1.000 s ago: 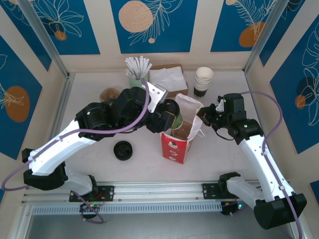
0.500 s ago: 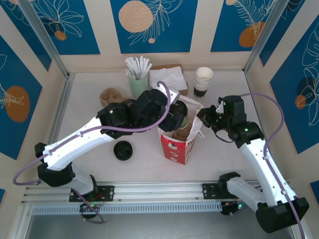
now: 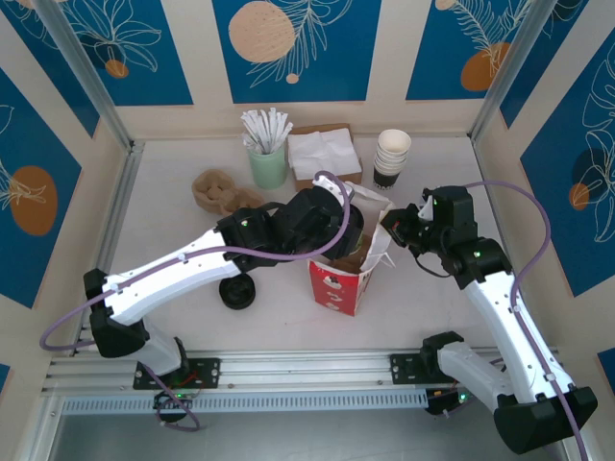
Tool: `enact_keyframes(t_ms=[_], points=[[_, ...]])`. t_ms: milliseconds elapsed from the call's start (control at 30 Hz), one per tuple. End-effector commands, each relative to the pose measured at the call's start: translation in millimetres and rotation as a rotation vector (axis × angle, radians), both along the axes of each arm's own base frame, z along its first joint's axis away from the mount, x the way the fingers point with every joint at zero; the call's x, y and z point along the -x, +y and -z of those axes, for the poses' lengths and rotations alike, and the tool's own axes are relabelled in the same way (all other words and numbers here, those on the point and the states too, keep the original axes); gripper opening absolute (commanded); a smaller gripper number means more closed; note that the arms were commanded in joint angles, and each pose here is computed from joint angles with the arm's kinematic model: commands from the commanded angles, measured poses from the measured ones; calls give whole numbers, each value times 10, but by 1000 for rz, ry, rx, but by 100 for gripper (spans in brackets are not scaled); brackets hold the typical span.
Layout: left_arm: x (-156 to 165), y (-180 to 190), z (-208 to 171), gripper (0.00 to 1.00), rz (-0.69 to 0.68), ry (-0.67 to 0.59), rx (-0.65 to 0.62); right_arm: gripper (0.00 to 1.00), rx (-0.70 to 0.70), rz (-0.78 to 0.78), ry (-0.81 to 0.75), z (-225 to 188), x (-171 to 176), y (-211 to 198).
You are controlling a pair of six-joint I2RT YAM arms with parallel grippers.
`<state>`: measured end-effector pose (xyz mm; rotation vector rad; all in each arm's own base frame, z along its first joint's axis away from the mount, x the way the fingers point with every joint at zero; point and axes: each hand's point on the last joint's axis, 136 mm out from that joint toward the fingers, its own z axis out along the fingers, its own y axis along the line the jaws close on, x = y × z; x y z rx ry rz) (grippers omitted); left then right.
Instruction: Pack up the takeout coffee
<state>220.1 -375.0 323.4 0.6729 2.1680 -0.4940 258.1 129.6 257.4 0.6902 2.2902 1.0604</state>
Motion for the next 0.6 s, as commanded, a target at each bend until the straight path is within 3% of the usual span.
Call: enact_keyframes(t_ms=[0, 400, 567], points=[[-105, -70, 85, 69, -36, -7, 9, 2, -7, 14, 0, 27, 27, -13], [-196, -191, 513, 69, -60, 11, -47, 0, -41, 5, 32, 141, 48, 25], [-222, -219, 661, 69, -58, 10, -79, 8, -36, -4, 66, 250, 90, 10]])
